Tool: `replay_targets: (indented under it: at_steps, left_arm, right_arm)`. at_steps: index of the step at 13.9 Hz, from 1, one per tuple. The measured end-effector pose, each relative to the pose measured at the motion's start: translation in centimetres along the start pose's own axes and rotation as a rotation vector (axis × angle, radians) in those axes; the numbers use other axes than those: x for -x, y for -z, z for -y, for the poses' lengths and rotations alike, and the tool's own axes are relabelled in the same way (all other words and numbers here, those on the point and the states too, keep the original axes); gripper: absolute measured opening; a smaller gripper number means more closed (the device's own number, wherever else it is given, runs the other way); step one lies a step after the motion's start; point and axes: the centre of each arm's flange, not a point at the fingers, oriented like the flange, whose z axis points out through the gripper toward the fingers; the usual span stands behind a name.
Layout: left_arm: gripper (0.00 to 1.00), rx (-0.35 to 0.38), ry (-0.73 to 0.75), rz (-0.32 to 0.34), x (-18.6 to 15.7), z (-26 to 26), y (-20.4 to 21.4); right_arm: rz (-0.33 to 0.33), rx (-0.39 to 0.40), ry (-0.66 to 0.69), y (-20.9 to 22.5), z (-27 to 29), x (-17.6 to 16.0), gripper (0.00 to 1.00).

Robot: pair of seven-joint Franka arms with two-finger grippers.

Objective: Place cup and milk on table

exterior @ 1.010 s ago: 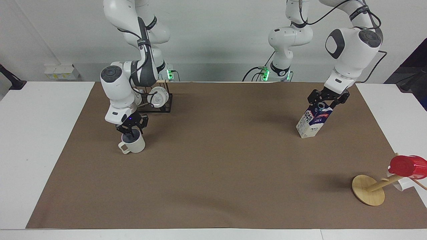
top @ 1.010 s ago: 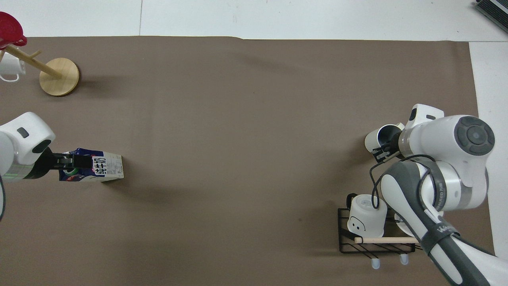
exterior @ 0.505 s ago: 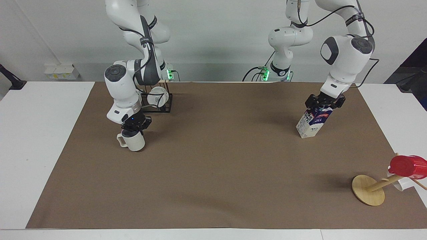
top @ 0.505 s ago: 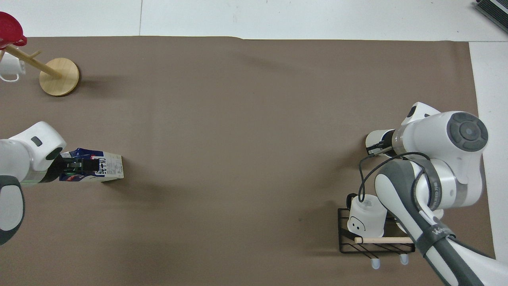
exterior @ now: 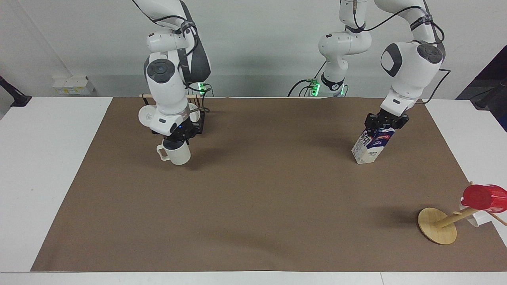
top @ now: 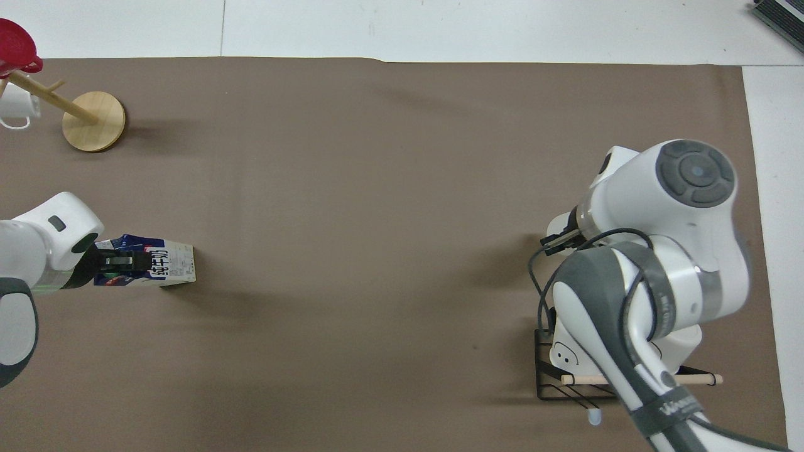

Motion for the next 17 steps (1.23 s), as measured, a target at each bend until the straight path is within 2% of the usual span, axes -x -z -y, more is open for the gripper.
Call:
replay_targets:
  at_steps: [1,2,4,11,17]
  left_arm:
    - [0.52,0.000,0.000,-0.005,-0.1,0.0,0.2]
    - [0.52,0.000,0.000,-0.008,-0.2,0.0,0.5]
    - [0.44,-0.001,-0.001,-0.014,-0.4,0.0,1.0]
    - [0.43,0.000,0.016,-0.027,-1.6,0.9,3.6]
    - [0.43,0.001,0.027,-0.025,-2.2,1.5,3.9]
  right_arm:
    - [0.001,0.003,-0.017,-0.1,2.5,-0.2,0.04]
    - [0.004,0.008,-0.032,-0.3,5.0,-0.4,0.04]
    - [0.002,0.014,-0.057,-0.7,8.9,-1.1,0.04]
    - [-0.025,0.031,-0.138,-3.4,20.0,-3.5,0.04]
    - [-0.049,0.030,-0.089,-5.7,24.0,-3.5,0.04]
